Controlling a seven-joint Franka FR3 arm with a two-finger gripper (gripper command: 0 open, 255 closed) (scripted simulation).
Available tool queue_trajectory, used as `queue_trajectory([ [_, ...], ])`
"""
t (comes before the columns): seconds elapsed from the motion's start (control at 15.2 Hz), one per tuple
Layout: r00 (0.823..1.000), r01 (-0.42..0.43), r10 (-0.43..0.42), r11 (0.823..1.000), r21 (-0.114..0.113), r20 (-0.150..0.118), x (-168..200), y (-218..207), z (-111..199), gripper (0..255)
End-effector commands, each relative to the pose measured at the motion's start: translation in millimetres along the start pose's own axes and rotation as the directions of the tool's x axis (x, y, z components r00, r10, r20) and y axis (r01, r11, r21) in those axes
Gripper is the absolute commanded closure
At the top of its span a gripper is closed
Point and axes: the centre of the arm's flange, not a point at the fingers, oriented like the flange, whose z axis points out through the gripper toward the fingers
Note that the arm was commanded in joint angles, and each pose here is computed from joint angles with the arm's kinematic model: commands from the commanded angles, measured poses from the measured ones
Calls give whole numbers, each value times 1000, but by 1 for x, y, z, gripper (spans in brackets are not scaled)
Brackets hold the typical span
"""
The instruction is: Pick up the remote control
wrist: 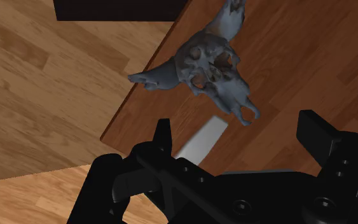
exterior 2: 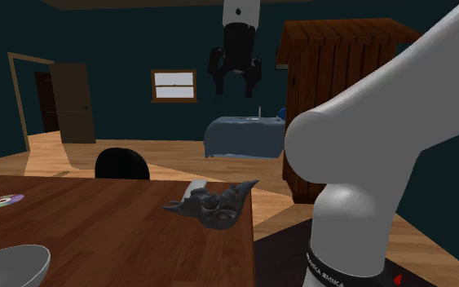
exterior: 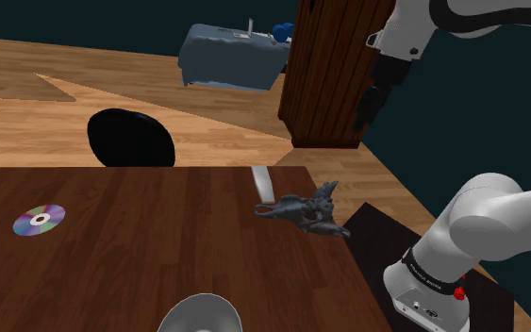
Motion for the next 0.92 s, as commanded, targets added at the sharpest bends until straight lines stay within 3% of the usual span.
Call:
queue_trajectory([
  [0.0,1000,0,0,1000,0,0,0,0,0,0],
  [0.4,991,-134,134,991,-15,-5,47,-13,62,0],
  [0.86,958,-288,288,957,-31,-13,104,-19,135,0],
])
